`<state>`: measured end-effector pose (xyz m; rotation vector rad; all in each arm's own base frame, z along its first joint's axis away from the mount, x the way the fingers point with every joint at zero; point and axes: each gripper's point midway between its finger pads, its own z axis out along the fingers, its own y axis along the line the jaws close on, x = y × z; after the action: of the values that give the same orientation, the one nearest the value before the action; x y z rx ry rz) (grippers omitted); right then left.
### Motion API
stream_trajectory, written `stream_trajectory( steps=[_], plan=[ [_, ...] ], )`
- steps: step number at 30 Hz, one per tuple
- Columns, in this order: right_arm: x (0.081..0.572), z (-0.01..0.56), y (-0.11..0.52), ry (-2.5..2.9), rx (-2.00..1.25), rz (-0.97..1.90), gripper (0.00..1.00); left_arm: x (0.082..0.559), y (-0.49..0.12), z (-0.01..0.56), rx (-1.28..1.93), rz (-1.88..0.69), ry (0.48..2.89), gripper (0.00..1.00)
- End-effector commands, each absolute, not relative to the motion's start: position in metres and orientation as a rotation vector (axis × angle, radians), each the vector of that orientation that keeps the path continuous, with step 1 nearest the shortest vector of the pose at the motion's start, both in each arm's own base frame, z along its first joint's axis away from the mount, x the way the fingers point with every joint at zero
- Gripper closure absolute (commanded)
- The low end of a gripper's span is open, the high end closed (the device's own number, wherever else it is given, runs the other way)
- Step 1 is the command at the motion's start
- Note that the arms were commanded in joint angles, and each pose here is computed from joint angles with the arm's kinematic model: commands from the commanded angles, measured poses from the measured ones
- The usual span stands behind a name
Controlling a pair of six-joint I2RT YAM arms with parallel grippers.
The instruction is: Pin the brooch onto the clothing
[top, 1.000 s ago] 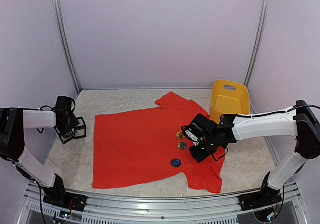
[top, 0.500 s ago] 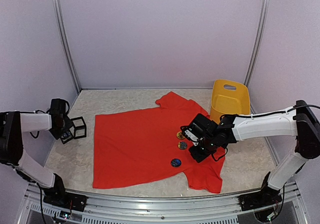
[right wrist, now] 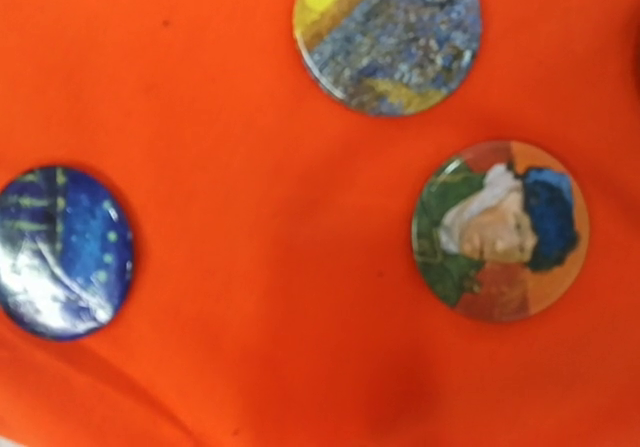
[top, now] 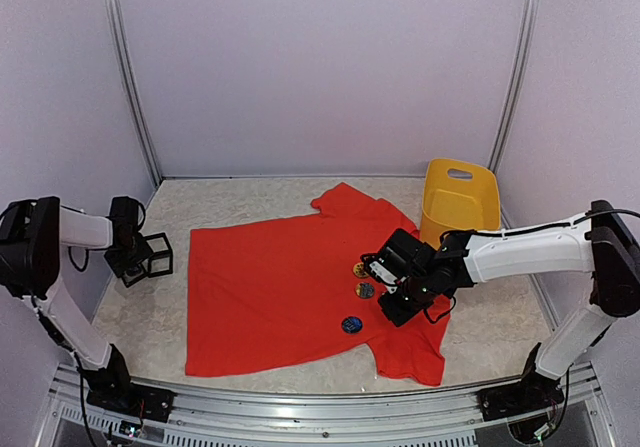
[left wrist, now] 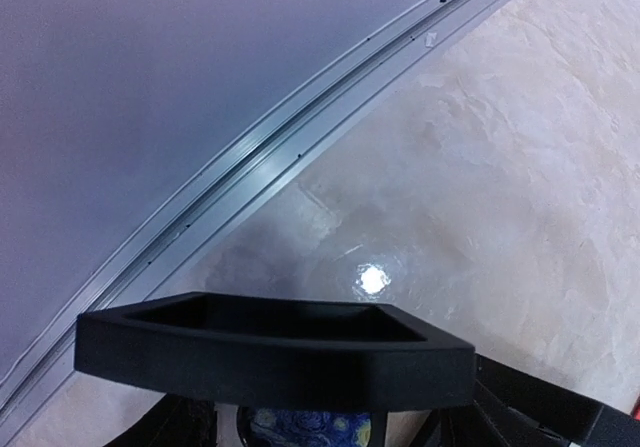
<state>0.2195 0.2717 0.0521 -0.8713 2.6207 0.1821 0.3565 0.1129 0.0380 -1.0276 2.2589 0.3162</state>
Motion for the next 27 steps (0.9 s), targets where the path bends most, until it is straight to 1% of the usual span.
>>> stream_trajectory(
  steps=[1, 6, 14, 19, 22, 24, 27],
  plan=[
    [0.222, 0.052, 0.268, 2.618, -0.86, 0.179, 0.88, 0.36, 0.112, 0.03, -0.994, 0.314, 2.317, 0.3],
    [0.224, 0.054, 0.268, 2.607, -0.869, 0.166, 0.88, 0.353, 0.106, 0.022, -1.005, 0.275, 2.344, 0.3],
    [0.225, 0.052, 0.268, 2.599, -0.879, 0.155, 0.88, 0.358, 0.101, 0.01, -0.98, 0.249, 2.404, 0.31],
    [0.226, 0.054, 0.265, 2.591, -0.872, 0.149, 0.88, 0.36, 0.1, 0.006, -0.972, 0.244, 2.42, 0.36],
    [0.226, 0.054, 0.266, 2.589, -0.878, 0.15, 0.88, 0.359, 0.099, 0.007, -0.971, 0.242, 2.414, 0.41],
    [0.226, 0.053, 0.267, 2.591, -0.883, 0.15, 0.88, 0.36, 0.1, 0.01, -0.969, 0.238, 2.405, 0.48],
    [0.226, 0.053, 0.269, 2.592, -0.889, 0.157, 0.88, 0.361, 0.099, 0.011, -0.963, 0.235, 2.402, 0.52]
  ],
)
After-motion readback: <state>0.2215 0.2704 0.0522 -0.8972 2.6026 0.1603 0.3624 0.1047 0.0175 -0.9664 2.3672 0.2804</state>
